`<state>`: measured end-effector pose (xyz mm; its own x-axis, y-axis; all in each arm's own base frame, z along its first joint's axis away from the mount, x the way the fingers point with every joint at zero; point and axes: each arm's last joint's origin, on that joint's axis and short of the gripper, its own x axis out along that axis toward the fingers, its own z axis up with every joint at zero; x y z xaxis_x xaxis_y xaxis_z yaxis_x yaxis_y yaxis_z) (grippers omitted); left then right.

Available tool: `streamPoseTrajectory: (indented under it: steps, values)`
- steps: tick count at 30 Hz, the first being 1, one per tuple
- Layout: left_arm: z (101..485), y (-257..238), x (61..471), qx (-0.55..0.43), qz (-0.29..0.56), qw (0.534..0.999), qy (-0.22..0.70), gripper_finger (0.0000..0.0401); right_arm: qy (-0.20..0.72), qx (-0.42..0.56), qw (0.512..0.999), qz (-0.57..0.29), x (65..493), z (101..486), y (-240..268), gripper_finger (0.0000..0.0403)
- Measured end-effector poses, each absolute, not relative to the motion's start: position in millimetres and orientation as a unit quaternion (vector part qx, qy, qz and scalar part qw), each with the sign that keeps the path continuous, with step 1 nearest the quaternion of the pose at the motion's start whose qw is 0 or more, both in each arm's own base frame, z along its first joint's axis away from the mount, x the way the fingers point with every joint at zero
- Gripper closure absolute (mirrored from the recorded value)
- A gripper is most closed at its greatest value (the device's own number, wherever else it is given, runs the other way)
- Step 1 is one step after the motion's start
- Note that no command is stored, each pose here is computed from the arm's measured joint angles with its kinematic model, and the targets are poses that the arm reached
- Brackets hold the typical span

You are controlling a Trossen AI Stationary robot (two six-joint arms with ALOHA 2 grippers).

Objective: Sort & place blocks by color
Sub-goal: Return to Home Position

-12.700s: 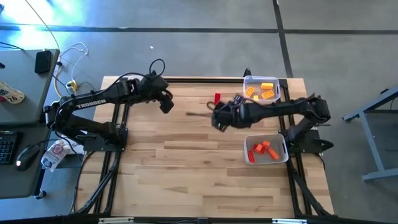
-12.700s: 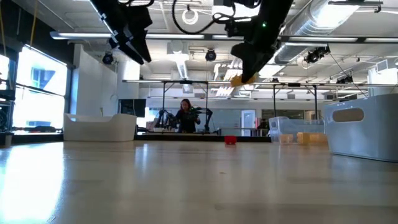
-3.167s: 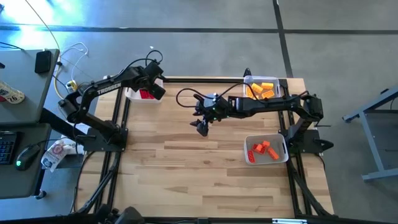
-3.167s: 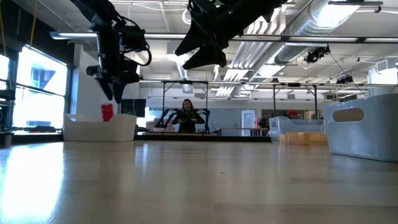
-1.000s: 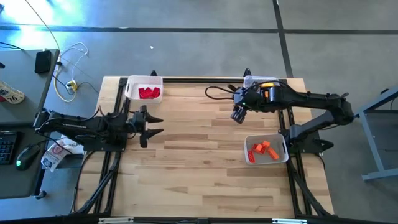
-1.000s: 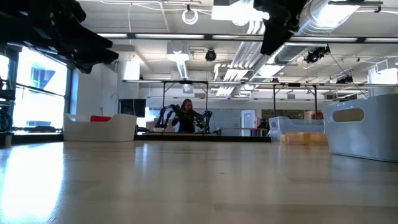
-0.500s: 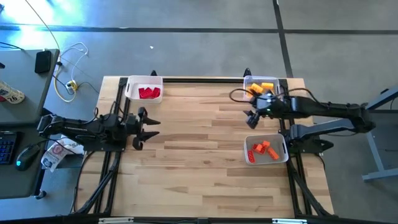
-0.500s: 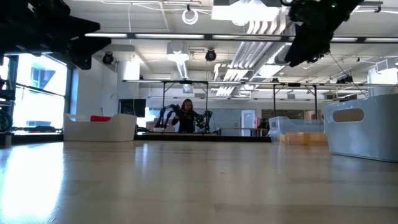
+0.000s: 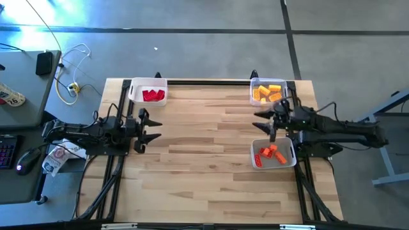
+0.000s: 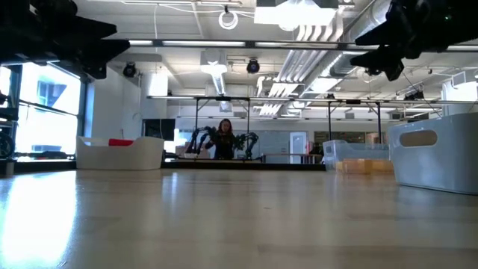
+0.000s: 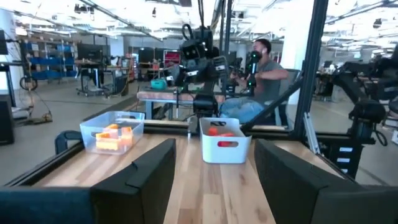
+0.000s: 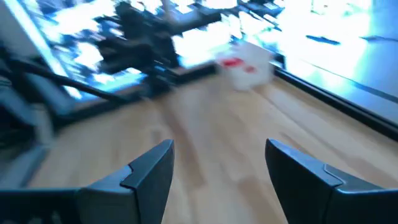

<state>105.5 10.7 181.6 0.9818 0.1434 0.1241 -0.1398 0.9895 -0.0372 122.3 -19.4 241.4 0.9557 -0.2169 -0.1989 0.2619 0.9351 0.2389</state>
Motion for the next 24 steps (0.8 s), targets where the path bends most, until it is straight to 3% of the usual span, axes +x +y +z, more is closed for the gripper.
streamPoseTrajectory:
  steps: [7, 24]
  values:
    - [178, 11, 106, 0.008, 0.07, 0.997, -0.04, 0.0197, 0.033, 0.125, 0.989, -0.065, 117, 210, -16, 0.0164]
    - [178, 11, 106, 0.098, 0.074, 0.992, -0.037, 0.0197, 0.048, 0.127, 0.985, -0.104, 114, 157, -17, 0.0164]
